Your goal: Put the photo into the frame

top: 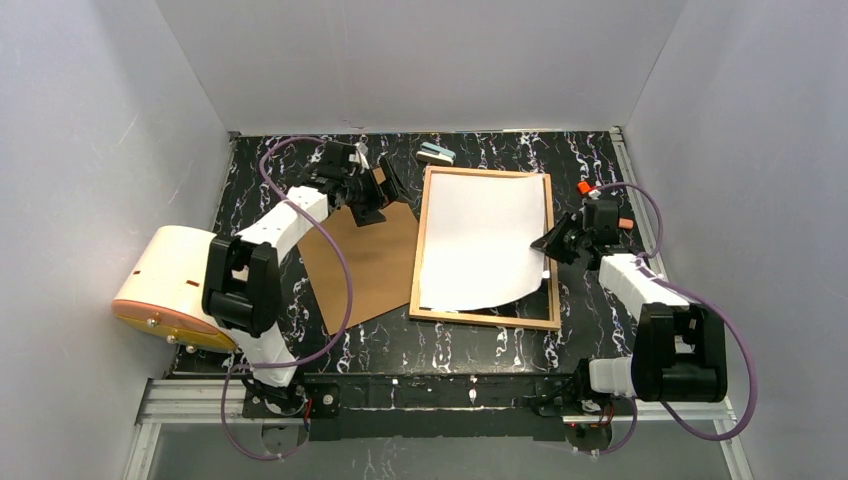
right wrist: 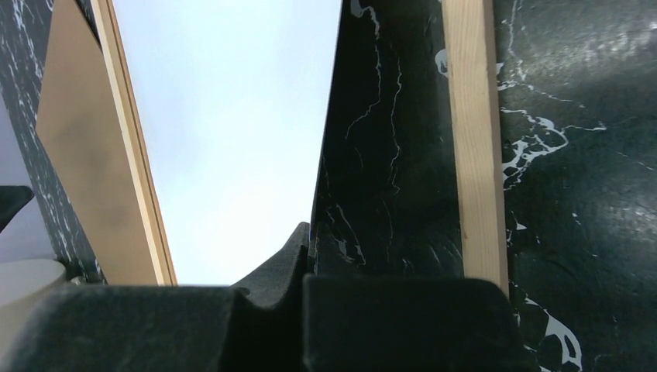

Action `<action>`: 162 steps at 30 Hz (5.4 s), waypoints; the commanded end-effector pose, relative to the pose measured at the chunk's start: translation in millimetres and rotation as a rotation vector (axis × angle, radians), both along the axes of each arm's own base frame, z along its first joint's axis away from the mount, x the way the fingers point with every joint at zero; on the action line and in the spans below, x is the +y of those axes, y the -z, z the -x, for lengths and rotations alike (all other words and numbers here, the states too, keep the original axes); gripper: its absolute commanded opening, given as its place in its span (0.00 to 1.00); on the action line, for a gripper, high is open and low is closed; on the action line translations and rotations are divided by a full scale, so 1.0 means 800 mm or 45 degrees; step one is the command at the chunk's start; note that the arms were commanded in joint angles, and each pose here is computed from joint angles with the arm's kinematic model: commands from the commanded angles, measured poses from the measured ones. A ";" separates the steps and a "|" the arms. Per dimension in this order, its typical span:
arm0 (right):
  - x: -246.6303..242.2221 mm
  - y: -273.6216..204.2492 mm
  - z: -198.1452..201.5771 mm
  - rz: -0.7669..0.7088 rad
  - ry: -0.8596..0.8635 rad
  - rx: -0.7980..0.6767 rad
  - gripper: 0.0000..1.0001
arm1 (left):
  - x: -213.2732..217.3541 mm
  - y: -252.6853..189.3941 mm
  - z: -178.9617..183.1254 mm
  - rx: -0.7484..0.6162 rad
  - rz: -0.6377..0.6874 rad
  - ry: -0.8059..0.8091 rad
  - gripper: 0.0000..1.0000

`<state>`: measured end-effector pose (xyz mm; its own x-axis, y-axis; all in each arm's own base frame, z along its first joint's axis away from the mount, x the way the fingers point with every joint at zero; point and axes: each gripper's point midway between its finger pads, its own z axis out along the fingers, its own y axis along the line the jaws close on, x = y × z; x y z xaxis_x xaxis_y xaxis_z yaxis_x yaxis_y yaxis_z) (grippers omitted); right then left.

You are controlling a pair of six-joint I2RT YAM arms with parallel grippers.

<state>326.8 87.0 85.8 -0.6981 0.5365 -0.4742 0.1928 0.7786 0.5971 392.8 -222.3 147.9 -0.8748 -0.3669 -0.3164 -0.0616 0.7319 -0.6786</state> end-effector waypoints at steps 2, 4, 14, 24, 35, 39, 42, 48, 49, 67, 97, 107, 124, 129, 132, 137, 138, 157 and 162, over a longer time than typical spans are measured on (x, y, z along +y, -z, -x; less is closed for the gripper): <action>0.017 -0.006 -0.007 -0.061 -0.120 -0.090 0.01 | -0.015 0.022 0.007 -0.013 -0.031 0.098 0.98; 0.021 -0.006 -0.005 -0.077 -0.137 -0.100 0.01 | -0.018 0.033 0.008 0.002 -0.043 0.112 0.98; 0.006 0.000 0.000 0.024 -0.126 -0.010 0.49 | -0.017 0.055 0.006 0.028 -0.094 0.107 0.98; -0.033 -0.008 -0.002 0.217 0.019 0.045 0.82 | 0.002 0.057 0.003 0.026 -0.212 0.066 0.98; -0.038 -0.047 -0.021 0.245 0.038 -0.002 0.80 | 0.063 0.048 0.010 0.035 -0.518 -0.065 0.99; 0.009 -0.081 -0.040 0.087 -0.121 -0.115 0.77 | 0.107 0.042 0.021 0.056 -0.672 -0.167 0.98; 0.056 -0.096 -0.050 0.040 -0.252 -0.164 0.76 | 0.139 0.046 0.037 0.113 -0.761 -0.240 0.98; 0.181 -0.107 -0.059 -0.002 -0.527 -0.208 0.76 | 0.197 0.060 0.084 0.245 -0.898 -0.383 0.98; 0.205 -0.105 -0.058 -0.010 -0.576 -0.203 0.76 | 0.203 0.062 0.091 0.258 -0.897 -0.398 0.98; 0.424 0.003 -0.050 -0.112 -0.919 0.081 0.69 | 0.156 0.121 0.144 0.326 -0.532 -0.238 0.85; 0.285 0.053 -0.061 0.568 -0.583 0.267 0.79 | 0.235 0.203 0.208 0.665 -0.915 -0.343 0.82; 0.302 0.064 -0.052 0.521 -0.708 0.300 0.80 | 0.193 0.198 0.192 0.575 -0.668 -0.293 0.80; 0.334 0.041 -0.167 0.690 -0.652 -0.092 0.81 | 0.222 0.232 0.226 0.750 -0.842 -0.348 0.60; 0.311 0.065 -0.187 0.858 -0.575 -0.073 0.83 | 0.225 0.232 0.223 0.765 -0.871 -0.347 0.59; 0.298 0.071 -0.186 0.909 -0.541 -0.050 0.84 | 0.225 0.231 0.219 0.756 -0.870 -0.345 0.59; 0.284 0.080 -0.177 0.952 -0.511 0.010 0.85 | 0.226 0.231 0.217 0.753 -0.878 -0.344 0.59; 0.283 0.081 -0.174 0.954 -0.518 0.021 0.85 | 0.226 0.231 0.216 0.752 -0.876 -0.344 0.59; 0.356 0.096 -0.044 0.324 -1.008 0.498 0.85 | 0.141 0.212 0.156 0.580 -0.417 -0.158 0.75; 0.365 0.079 -0.039 0.134 -1.017 0.521 0.84 | 0.125 0.190 0.134 0.489 -0.323 -0.153 0.75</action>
<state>448.3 337.6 33.8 -0.8809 -0.1775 -0.4388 -0.3085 0.9184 0.2477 261.2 -63.6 12.9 -0.9016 -0.4126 -0.1300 -0.4012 0.9099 -0.1053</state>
